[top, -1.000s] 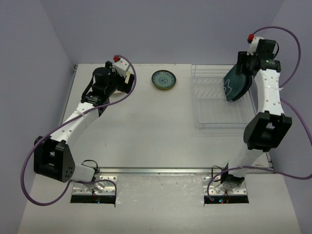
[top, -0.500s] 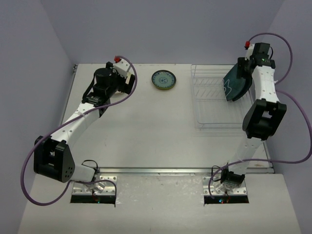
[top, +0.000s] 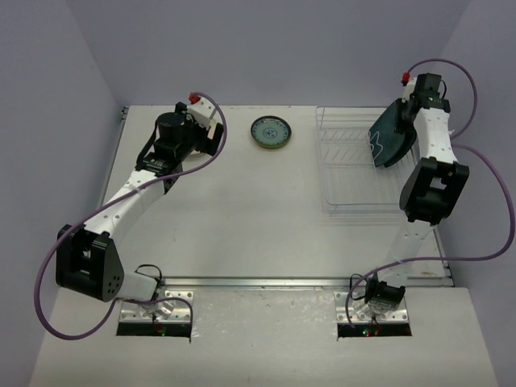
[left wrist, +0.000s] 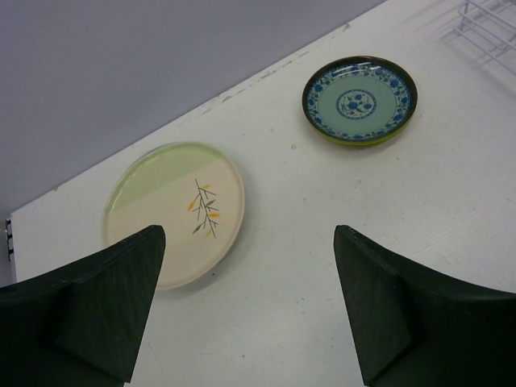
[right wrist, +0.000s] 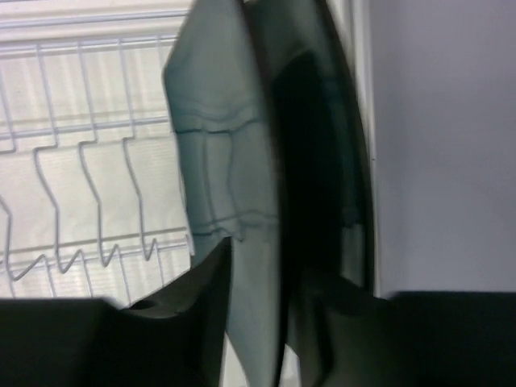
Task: Unload the plates from the dish rack
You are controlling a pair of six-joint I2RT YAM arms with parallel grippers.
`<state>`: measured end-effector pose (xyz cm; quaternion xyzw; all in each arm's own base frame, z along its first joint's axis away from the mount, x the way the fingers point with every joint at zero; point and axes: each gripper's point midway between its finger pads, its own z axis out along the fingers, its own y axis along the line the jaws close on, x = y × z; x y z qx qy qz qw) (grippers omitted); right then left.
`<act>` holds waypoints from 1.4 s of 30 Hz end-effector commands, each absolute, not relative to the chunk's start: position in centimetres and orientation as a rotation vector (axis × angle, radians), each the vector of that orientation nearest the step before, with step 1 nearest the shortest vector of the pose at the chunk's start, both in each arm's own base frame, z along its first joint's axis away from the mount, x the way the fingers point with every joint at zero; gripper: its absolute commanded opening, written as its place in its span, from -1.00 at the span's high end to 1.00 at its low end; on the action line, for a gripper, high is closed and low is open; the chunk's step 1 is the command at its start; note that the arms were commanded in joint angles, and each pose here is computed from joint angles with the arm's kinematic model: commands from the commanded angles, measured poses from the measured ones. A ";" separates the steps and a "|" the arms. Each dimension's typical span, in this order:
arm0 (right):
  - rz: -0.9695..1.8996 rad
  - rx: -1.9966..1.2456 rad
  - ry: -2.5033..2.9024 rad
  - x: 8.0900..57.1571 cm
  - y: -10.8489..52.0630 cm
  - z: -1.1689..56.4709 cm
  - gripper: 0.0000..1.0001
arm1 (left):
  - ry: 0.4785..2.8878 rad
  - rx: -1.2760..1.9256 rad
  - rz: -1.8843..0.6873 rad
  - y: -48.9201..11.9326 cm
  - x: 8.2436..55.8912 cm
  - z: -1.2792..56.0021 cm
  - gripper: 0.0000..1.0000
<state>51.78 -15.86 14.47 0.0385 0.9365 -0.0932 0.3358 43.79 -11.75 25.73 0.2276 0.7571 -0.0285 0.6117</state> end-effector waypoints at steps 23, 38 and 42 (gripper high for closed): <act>-0.204 -0.001 1.876 48.2 -12.3 39.0 1.00 | 1.726 0.432 -0.278 -12.5 44.8 30.6 -0.93; 0.678 -0.762 1.991 38.7 13.9 30.1 1.00 | 1.667 0.752 -1.040 -19.0 37.4 30.2 -0.69; 0.794 -0.834 1.983 36.9 18.6 29.5 1.00 | 1.764 0.764 -1.119 -20.2 35.9 27.0 -0.66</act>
